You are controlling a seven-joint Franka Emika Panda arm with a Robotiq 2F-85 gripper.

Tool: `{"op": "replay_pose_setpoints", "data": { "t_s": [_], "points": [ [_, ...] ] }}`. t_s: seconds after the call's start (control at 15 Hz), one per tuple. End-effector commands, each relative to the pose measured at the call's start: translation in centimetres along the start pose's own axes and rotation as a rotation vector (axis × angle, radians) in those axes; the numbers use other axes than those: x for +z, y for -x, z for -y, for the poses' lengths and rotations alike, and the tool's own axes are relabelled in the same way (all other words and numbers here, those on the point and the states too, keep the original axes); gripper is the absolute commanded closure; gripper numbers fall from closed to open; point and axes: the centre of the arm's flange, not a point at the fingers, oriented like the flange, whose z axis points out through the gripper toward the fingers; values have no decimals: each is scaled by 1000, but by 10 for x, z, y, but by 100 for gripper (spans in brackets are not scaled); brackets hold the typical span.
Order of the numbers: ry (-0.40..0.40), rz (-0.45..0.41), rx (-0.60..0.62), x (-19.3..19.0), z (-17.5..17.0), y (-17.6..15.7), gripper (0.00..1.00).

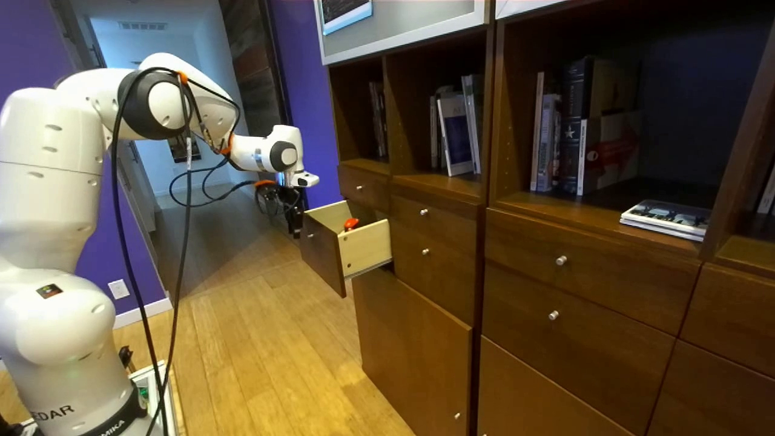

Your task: Open the far left bottom drawer of the cabinet

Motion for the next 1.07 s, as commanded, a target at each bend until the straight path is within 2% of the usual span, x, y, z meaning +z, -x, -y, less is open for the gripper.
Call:
{"op": "replay_pose_setpoints", "data": {
  "t_s": [0.0, 0.13, 0.33, 0.53, 0.73, 0.87, 1.0],
  "points": [
    [-56, -17, 18, -49, -7, 16, 12],
    [-49, -98, 17, -72, -9, 8, 1],
    [-27, -202, 32, -88, -17, -11, 0],
    [-8, -300, 51, -79, -25, -37, 0],
    [7, -359, 61, -55, -27, -58, 0],
    [13, -347, 56, -37, -25, -65, 0],
    [12, -275, 50, -24, -22, -63, 0]
  ]
}}
